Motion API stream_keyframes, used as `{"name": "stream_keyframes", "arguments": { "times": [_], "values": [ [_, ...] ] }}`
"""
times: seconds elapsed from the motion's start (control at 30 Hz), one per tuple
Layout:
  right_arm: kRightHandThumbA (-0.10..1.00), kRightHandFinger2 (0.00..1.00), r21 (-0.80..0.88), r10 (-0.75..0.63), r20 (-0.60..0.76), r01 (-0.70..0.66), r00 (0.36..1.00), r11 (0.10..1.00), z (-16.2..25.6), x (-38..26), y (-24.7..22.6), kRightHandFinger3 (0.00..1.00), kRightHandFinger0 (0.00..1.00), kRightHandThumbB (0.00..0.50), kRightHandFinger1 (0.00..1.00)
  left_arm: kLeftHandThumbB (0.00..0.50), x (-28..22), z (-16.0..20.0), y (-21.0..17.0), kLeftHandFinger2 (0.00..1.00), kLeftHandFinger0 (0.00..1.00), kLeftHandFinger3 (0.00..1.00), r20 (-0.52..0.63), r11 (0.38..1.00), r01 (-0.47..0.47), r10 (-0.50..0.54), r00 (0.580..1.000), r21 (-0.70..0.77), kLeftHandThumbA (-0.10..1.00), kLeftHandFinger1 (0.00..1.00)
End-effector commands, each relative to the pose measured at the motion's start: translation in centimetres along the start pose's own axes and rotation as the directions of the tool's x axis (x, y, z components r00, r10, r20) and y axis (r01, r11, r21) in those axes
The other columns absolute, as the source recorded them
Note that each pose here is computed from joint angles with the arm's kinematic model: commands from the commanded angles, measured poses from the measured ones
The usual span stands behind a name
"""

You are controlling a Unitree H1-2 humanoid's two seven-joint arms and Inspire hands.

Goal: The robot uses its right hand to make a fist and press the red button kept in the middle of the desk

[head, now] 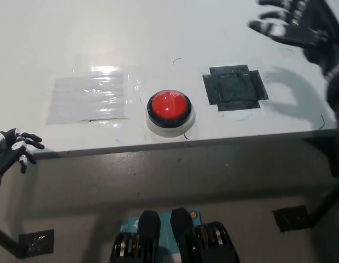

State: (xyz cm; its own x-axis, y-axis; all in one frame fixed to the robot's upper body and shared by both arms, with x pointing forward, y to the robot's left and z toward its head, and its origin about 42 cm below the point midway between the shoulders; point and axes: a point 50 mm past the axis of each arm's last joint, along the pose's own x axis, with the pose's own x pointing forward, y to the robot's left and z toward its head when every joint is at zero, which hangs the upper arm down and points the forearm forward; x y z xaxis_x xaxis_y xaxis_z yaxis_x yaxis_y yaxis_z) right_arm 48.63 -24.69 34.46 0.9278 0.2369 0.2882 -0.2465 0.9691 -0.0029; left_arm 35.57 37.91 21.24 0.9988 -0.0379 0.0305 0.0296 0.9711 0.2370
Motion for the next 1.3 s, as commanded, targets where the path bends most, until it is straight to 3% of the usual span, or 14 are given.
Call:
{"name": "stream_keyframes", "arguments": {
  "times": [0.0,0.07,0.23,0.43,0.53,0.77,1.07,1.27],
  "values": [
    [1.0,0.72,0.019,0.013,0.077,-0.014,0.997,1.0,2.3,-2.1,-1.3,0.86,0.52,0.443,0.67,0.0,-0.3,1.2,1.5,0.46,0.21,0.59,0.054,0.999,-0.026,0.025,0.998,0.029,0.54,0.32],
    [1.0,0.71,0.029,-0.018,0.057,0.016,0.998,0.999,1.7,-3.8,-2.3,0.85,0.53,0.459,0.66,0.0,-0.5,1.2,1.5,0.46,0.22,0.6,0.056,0.999,-0.03,0.029,0.998,0.029,0.55,0.32],
    [1.0,0.69,0.047,-0.053,0.034,0.051,0.998,0.998,0.4,-6.4,-3.9,0.87,0.57,0.446,0.65,0.0,-0.6,1.2,1.4,0.44,0.2,0.59,0.061,0.999,-0.037,0.036,0.997,0.018,0.54,0.31],
    [1.0,0.66,0.081,-0.128,-0.019,0.129,0.992,0.988,-1.7,-10.1,-4.7,0.81,0.44,0.442,0.61,0.0,-0.2,1.2,1.7,0.45,0.21,0.58,0.06,0.999,-0.036,0.035,0.998,0.022,0.54,0.32],
    [1.0,0.66,0.086,-0.137,-0.036,0.14,0.99,0.987,-2.6,-11.3,-4.9,0.81,0.51,0.427,0.63,0.0,-0.3,1.4,1.6,0.45,0.2,0.58,0.063,0.999,-0.037,0.036,0.997,0.016,0.53,0.32],
    [1.0,0.68,0.099,-0.179,-0.104,0.189,0.978,0.977,-4.7,-14.4,-5.3,0.85,0.52,0.407,0.65,0.0,-0.5,1.7,1.5,0.44,0.17,0.58,0.07,0.999,-0.038,0.037,0.997,0.019,0.52,0.3],
    [1.0,0.65,0.09,-0.219,-0.13,0.231,0.967,0.969,-6.4,-15.5,-6.2,0.84,0.43,0.401,0.59,0.0,-0.4,1.6,1.5,0.44,0.17,0.58,0.079,0.999,-0.041,0.04,0.996,0.013,0.51,0.31],
    [1.0,0.63,0.058,-0.234,-0.125,0.243,0.964,0.968,-6.4,-15.5,-6.9,0.84,0.45,0.411,0.58,0.0,-0.1,1.5,1.3,0.46,0.2,0.59,0.069,1.0,-0.027,0.026,0.997,0.015,0.52,0.34]
  ]
}}
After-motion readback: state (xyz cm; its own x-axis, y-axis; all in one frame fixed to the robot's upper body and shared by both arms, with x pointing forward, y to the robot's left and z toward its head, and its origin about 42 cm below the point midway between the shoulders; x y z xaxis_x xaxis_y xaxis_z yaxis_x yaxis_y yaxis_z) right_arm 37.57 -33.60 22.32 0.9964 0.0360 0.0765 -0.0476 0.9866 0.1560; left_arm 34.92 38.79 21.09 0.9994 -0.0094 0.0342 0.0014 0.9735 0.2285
